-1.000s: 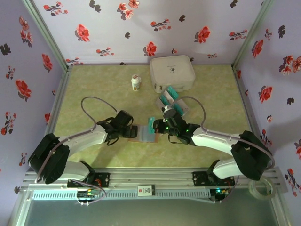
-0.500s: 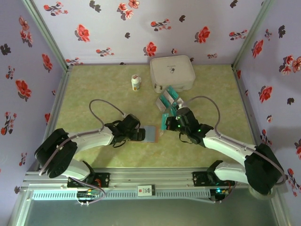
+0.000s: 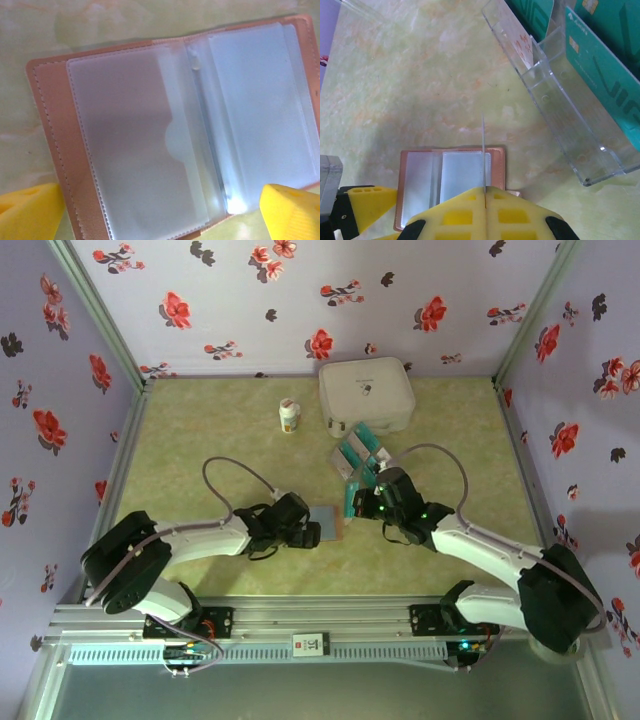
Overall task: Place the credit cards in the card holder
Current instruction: Rotate the card holder at the bottom-center of the table, then insert the credit card into the card slot.
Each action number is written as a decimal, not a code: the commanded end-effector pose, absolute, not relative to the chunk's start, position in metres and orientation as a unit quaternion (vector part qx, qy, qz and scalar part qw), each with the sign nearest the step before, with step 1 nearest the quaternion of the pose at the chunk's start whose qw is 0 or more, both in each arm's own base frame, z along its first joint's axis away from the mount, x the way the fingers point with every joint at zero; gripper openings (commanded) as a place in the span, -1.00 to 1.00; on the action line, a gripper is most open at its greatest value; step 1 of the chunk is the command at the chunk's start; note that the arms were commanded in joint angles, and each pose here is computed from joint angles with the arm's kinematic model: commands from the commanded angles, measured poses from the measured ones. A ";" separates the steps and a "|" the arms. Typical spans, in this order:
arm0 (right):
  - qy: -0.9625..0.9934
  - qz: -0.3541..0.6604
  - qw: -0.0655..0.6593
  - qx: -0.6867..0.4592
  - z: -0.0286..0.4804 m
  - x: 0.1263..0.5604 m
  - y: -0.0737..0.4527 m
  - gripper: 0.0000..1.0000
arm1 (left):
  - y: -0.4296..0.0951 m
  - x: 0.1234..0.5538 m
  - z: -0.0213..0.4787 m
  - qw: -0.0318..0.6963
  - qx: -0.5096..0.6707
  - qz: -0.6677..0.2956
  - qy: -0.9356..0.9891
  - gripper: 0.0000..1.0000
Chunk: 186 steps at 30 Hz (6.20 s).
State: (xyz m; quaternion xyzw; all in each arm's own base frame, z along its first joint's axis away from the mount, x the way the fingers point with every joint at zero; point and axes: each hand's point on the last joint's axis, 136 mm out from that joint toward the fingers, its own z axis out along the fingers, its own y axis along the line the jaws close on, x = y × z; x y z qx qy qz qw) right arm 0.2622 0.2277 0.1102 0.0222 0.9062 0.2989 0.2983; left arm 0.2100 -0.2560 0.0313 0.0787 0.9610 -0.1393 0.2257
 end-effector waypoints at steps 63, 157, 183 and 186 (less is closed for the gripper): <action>0.839 0.471 0.272 -0.019 0.080 0.247 0.309 -1.00 | -0.165 0.223 0.011 0.240 0.039 -0.003 0.970 0.99; 0.862 0.468 0.193 0.005 0.014 0.222 0.304 -0.72 | -0.163 0.221 0.007 0.241 0.037 -0.003 0.970 0.99; 0.855 0.484 0.187 0.017 0.014 0.231 0.306 -0.82 | -0.162 0.219 0.005 0.239 0.037 -0.004 0.970 0.99; 0.853 0.486 0.188 0.022 0.015 0.234 0.304 -0.81 | -0.162 0.219 0.005 0.238 0.036 -0.004 0.971 0.99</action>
